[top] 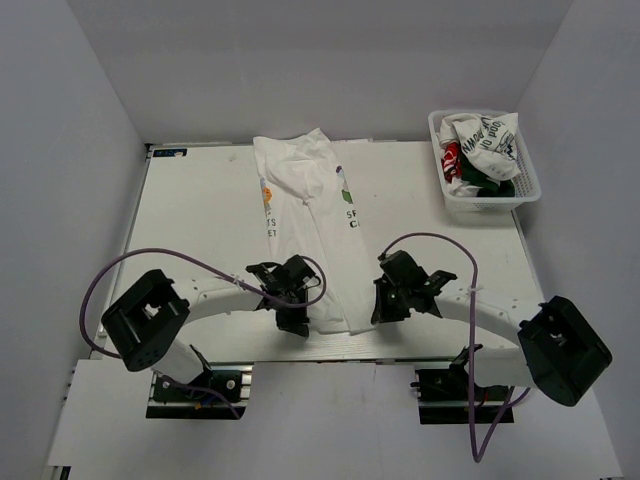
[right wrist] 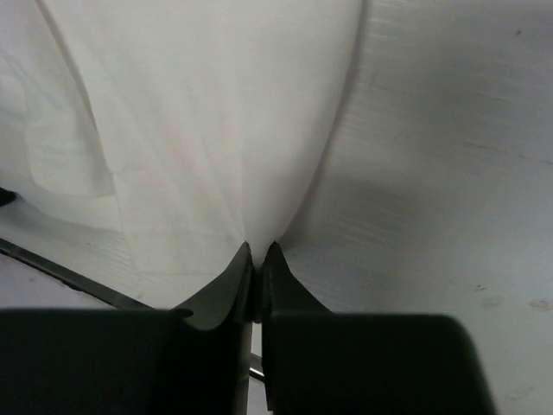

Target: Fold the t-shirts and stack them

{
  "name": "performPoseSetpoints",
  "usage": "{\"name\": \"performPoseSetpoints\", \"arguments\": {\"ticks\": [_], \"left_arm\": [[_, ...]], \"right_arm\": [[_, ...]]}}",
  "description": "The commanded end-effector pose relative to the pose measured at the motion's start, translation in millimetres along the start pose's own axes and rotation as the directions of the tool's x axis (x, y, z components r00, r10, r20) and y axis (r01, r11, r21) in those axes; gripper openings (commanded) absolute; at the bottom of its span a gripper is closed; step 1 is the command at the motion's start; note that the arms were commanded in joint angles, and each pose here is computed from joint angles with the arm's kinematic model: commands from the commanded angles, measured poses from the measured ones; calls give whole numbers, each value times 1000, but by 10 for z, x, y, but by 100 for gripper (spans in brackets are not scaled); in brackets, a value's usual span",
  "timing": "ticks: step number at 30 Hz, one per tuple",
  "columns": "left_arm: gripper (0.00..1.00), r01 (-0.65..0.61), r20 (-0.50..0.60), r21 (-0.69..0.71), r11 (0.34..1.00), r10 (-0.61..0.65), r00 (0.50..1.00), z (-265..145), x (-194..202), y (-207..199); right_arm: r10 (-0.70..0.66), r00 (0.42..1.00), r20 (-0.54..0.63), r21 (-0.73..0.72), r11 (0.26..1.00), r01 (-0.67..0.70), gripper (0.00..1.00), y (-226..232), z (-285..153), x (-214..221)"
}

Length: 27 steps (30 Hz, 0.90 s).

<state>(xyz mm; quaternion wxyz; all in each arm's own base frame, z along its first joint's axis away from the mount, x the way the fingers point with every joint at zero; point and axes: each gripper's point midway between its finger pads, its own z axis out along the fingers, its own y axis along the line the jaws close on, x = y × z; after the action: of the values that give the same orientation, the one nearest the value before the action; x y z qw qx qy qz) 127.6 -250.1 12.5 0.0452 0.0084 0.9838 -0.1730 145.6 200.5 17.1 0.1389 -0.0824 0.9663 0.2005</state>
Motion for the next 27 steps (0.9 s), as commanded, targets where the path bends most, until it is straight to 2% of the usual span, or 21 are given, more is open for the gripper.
{"name": "performPoseSetpoints", "arguments": {"ticks": [1,3,6,10,11,12,14,15,16,17,20,21,22,24,26,27], "left_arm": [[0,-29,11,-125,992,31,999,36,37,273],[0,-2,-35,-126,992,-2,999,-13,245,323],[0,13,-92,-73,997,-19,996,-113,522,356],[0,-23,-82,-41,999,19,996,-209,530,216],[0,-35,-50,-52,998,33,998,-227,453,204],[0,-56,19,-24,998,56,998,-311,259,21],[0,-71,63,-16,997,72,995,-358,129,-84],[0,-45,88,-21,999,47,995,-395,17,-80],[0,-43,109,-42,998,47,993,-422,-30,-63],[0,-26,191,-75,997,40,981,-492,-236,-59],[0,50,290,-153,987,-3,957,-585,-597,15],[0,77,318,-157,985,-23,948,-605,-747,45],[0,90,339,-159,983,-31,940,-616,-853,51],[0,96,373,-145,985,-36,927,-611,-1120,11],[0,138,425,-149,979,-62,903,-722,-1451,63],[0,161,445,-152,975,-78,892,-752,-1561,89]], "right_arm": [[-20,999,-39,2,1000,20,0,-42,-25,105],[-51,994,-97,-30,998,49,0,14,-99,249],[-62,992,-109,-101,994,51,0,121,-227,386],[-71,994,-80,-84,994,64,0,131,-266,357],[-73,996,-50,-87,994,68,0,167,-269,277],[-89,996,-2,-98,991,89,0,264,-304,117],[-97,993,61,-83,991,102,0,320,-331,-86],[-98,993,71,-67,992,103,0,324,-318,-146],[-88,985,146,-52,994,97,0,417,-385,-435],[-85,985,149,-40,995,92,0,430,-359,-493],[-64,962,267,0,998,66,0,551,-479,-994],[-61,967,246,24,998,57,0,526,-382,-1026],[-49,955,291,3,999,51,0,639,-483,-1248],[-37,953,301,19,999,33,0,631,-399,-1406],[-20,922,388,1,1000,21,0,743,-517,-1781],[-15,923,384,11,1000,12,0,730,-468,-1849]]}}
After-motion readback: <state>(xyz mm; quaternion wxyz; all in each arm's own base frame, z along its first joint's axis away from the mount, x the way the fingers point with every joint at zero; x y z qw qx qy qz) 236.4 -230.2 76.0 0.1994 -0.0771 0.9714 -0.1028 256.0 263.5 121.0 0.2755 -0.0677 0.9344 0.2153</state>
